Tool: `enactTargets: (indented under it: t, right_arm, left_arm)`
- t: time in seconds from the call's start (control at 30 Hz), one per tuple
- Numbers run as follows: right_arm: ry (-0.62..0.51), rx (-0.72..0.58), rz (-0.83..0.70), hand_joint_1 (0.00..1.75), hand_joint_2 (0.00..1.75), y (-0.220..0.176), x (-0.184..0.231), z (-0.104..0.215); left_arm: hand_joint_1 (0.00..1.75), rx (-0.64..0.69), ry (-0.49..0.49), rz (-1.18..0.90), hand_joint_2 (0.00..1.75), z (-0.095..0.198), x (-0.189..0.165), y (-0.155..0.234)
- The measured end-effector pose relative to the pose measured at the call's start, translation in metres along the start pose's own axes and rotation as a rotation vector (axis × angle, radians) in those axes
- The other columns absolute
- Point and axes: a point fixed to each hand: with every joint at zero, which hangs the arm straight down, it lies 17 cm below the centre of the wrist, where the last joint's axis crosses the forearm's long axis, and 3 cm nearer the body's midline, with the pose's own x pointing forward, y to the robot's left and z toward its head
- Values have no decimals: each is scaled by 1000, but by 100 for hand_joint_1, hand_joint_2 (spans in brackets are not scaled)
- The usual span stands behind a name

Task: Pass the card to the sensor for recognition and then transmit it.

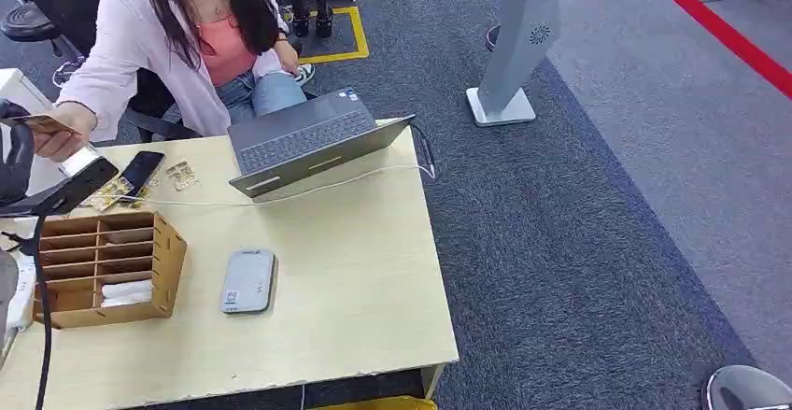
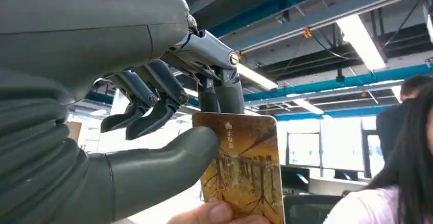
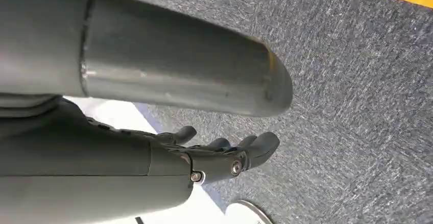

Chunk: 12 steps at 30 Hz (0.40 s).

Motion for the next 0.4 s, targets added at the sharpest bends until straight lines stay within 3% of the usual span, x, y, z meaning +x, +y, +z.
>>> enactTargets:
  t: [0.07,0.1,0.3,0.4]
  right_arm:
    - [1,0,0,0,0,0,0,0]
    - [1,0,0,0,0,0,0,0]
    - [2,2,0,0,0,0,0,0]
    - [2,0,-2,0,0,0,0,0]
  left_arm:
    - [175,-14,3,4,175,1,0,-7]
    - [0,-21,5,6,175,2,0,-10]
    - [0,-7,-7,32,175,4,4,-15]
    - [0,93,-51,109,175,12,13,-1]
